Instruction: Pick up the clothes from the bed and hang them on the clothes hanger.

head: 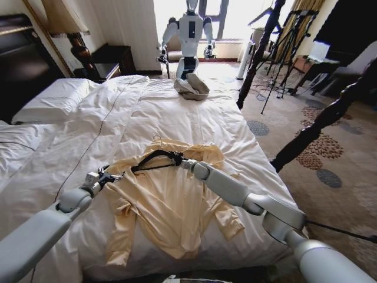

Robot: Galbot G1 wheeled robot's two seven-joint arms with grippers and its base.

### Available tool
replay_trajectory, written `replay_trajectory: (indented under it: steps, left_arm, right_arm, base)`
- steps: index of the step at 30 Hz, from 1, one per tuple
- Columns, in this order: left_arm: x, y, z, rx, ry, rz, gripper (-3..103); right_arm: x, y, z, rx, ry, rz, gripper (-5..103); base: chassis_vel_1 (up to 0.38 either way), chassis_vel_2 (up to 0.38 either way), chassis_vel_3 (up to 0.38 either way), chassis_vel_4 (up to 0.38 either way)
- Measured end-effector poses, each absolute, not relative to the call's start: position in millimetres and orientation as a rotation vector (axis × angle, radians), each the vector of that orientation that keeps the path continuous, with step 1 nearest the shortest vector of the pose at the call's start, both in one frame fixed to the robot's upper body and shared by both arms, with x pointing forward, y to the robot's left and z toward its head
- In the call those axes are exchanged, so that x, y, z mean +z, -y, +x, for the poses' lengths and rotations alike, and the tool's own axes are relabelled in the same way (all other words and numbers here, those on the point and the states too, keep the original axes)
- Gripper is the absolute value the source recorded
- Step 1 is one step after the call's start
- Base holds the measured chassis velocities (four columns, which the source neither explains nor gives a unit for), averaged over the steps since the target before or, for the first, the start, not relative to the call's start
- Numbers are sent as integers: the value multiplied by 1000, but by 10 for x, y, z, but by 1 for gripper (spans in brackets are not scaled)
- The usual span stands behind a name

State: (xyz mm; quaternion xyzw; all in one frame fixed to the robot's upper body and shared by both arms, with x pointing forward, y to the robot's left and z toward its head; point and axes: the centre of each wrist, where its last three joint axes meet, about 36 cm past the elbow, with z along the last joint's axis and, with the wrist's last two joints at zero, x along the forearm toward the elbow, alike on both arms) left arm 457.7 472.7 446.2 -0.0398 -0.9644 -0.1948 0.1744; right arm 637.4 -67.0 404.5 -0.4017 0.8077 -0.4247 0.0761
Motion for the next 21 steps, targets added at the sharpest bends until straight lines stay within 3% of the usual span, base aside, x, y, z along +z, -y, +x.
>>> replay_trajectory:
  steps: [14,15,18,19,21]
  left_arm:
    - [4186,-4542,4941,-422,2735,-100,97]
    - [4165,-4520,4983,-420,2732,-102,88]
    - [4138,-4505,5047,-424,2732,-96,88]
    - [4121,-4506,5088,-439,2736,-94,76]
    - [4106,-4513,5118,-460,2744,-99,66]
  right_arm:
    - [4011,993,6382,-1315,-2431,-1167,19]
    - [4012,1007,6380,-1315,-2431,-1165,19]
    - [4009,1023,6369,-1314,-2431,-1164,19]
    - [4005,1035,6359,-1313,-2432,-1164,19]
    - [4001,1058,6348,-1312,-2434,-1162,19]
  base:
    - [0,0,0,0]
    - [0,0,0,0]
    - [0,0,0,0]
    - [0,0,0,0]
    - [0,0,0,0]
